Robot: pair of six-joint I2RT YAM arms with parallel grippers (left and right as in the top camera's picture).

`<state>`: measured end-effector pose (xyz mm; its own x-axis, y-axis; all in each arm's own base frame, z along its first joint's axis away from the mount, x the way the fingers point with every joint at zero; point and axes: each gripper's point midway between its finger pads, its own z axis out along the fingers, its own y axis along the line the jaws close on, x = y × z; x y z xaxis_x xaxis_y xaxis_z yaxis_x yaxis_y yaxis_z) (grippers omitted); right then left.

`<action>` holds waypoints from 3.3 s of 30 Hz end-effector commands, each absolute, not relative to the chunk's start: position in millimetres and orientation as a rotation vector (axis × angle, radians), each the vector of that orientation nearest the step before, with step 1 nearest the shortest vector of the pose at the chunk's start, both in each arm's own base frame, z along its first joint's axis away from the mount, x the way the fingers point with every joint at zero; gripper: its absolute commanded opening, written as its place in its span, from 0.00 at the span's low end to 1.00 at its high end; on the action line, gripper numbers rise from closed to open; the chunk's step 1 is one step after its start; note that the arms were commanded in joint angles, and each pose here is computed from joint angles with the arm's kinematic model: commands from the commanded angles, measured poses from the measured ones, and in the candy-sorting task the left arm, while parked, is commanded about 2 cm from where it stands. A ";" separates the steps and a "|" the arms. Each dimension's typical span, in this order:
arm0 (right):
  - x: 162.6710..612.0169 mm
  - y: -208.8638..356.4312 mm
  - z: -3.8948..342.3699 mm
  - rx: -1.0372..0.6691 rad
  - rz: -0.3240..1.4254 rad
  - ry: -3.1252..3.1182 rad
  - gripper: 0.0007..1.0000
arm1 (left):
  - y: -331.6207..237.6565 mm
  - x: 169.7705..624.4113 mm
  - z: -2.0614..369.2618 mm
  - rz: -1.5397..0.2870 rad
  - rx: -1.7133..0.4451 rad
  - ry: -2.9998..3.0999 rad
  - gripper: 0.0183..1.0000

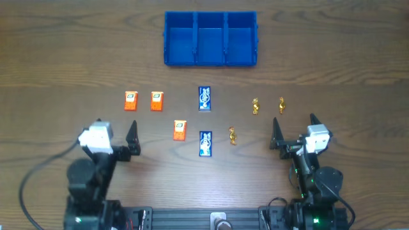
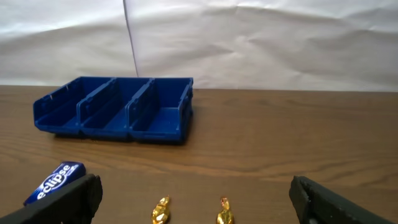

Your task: Sort Candies Into Trays

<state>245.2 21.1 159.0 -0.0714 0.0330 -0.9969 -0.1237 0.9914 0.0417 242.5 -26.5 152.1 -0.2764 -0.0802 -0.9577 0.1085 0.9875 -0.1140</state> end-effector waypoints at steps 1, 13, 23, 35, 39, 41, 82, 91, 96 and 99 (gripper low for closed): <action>244.6 22.0 159.0 -0.082 0.121 1.637 1.00 | -15.6 265.5 213.7 -0.099 -0.004 1.922 1.00; 244.6 22.0 159.0 -0.082 0.121 1.637 1.00 | -13.1 353.7 139.5 -0.016 0.039 2.537 1.00; 244.6 22.0 159.0 -0.082 0.121 1.637 1.00 | -27.3 373.8 49.7 -0.113 0.088 2.796 1.00; 244.6 22.0 159.0 -0.082 0.121 1.637 1.00 | -23.2 364.3 10.2 -0.094 0.119 2.908 1.00; 244.6 22.0 159.0 -0.082 0.121 1.637 1.00 | -21.6 363.0 4.4 -0.087 0.111 2.924 1.00; 244.6 22.0 159.0 -0.082 0.121 1.637 1.00 | -19.8 363.2 4.3 -0.071 0.106 2.924 0.98; 244.6 22.0 159.0 -0.082 0.121 1.637 1.00 | -83.1 438.0 178.1 0.014 -0.001 2.592 0.30; 244.6 22.0 159.0 -0.082 0.121 1.637 1.00 | -171.5 500.4 244.2 -0.074 0.054 2.410 0.32; 244.6 22.0 158.9 -0.082 0.121 1.637 1.00 | -191.3 525.2 215.7 -0.105 0.067 2.467 0.32; 244.6 22.0 159.0 -0.082 0.121 1.637 1.00 | -194.1 532.8 191.0 -0.101 0.034 2.507 0.33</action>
<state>245.2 21.2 159.2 -0.0706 0.0330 -0.9970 -0.1241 0.9914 0.0416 523.1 -191.5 220.0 -0.7738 0.0367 -0.6323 0.0863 0.9951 -0.0479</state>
